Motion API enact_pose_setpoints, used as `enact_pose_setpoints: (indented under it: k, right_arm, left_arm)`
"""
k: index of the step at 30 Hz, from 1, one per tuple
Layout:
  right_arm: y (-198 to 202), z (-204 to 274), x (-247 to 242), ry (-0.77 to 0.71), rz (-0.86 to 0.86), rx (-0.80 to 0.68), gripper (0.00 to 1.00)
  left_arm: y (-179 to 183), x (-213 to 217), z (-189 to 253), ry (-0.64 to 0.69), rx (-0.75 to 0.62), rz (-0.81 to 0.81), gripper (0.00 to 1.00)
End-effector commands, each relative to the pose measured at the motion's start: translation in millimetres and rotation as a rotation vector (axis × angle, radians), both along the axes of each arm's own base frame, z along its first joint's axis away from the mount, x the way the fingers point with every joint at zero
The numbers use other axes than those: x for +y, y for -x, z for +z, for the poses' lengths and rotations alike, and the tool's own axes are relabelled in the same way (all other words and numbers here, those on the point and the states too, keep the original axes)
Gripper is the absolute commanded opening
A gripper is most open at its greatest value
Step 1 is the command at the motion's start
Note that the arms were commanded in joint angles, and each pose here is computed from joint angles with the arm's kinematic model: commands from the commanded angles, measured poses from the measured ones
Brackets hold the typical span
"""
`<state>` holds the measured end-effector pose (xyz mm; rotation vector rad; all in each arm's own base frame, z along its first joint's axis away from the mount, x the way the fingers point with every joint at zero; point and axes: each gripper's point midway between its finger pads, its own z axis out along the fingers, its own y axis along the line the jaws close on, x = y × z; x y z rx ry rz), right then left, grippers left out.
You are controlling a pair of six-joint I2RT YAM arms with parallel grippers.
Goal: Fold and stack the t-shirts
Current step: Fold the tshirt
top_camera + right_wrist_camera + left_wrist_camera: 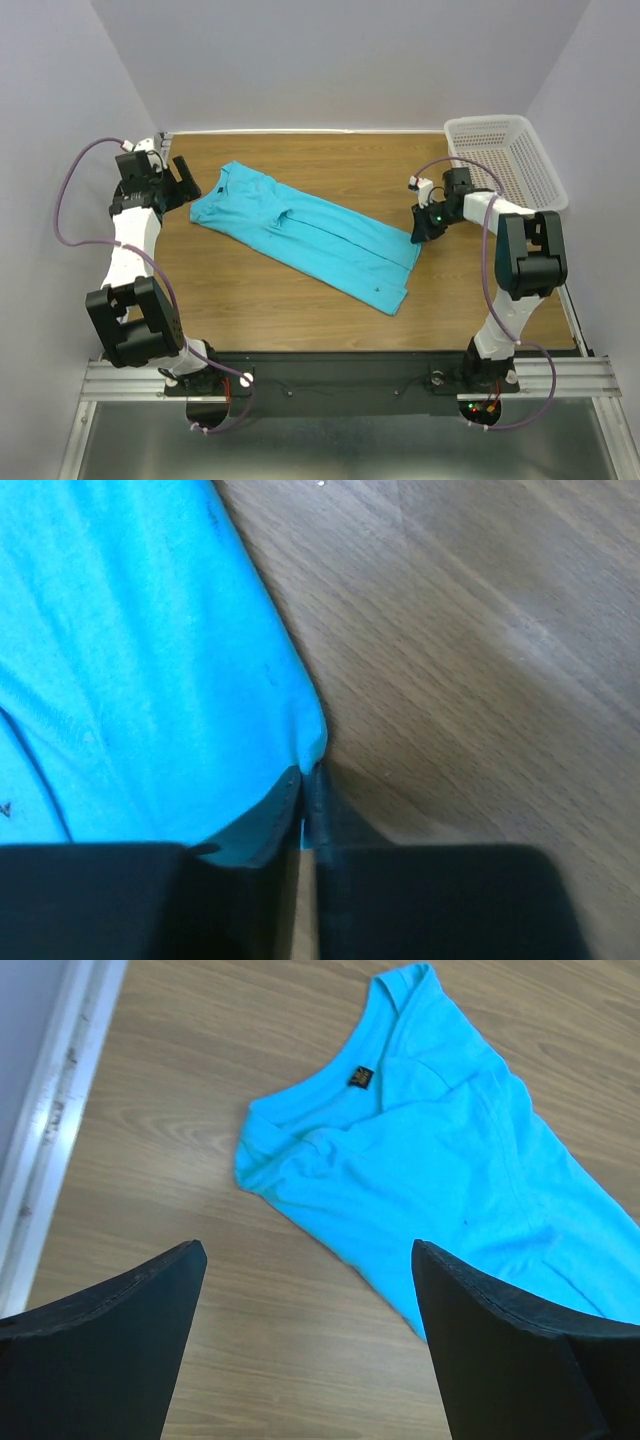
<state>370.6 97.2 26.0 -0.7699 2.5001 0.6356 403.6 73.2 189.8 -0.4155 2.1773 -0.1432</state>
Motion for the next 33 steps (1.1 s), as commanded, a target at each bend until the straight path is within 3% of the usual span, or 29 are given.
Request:
enact_pose_setpoints:
  k: [1,10,16,22,23,24,25,28,32,33]
  right_arm:
    - [22,-7,-2,0.022,-0.005,0.052,0.04]
    - [63,-2,-67,0.256,-0.135,0.029,0.00]
    - [93,0,-109,0.359,-0.212,0.035,0.01]
    - [98,9,-138,0.345,-0.321,0.021,0.01]
    - [97,13,-138,0.335,-0.323,0.014,0.03]
    - [94,18,-137,0.326,-0.314,-0.006,0.11]
    - [85,33,-133,0.292,-0.308,-0.059,0.33]
    - [55,71,-118,0.192,-0.266,-0.173,0.51]
    - [17,99,-87,0.060,-0.164,-0.197,0.60]
    - [10,103,-68,0.008,-0.116,-0.198,0.61]
  left_arm:
    - [5,-16,14,0.044,-0.067,-0.055,0.95]
    - [-11,-48,7,0.120,-0.083,-0.145,0.92]
    - [-56,-94,4,0.113,-0.066,-0.233,0.90]
    - [-106,-156,-11,0.101,-0.016,-0.352,0.87]
    - [-111,-160,-13,0.089,-0.009,-0.359,0.87]
    - [-116,-165,-22,0.086,0.011,-0.365,0.86]
    - [-120,-170,-15,0.073,-0.006,-0.364,0.86]
    - [-120,-166,-1,0.038,-0.042,-0.344,0.86]
    - [-99,-140,47,-0.057,-0.154,-0.258,0.88]
    - [-90,-135,42,-0.066,-0.149,-0.244,0.88]
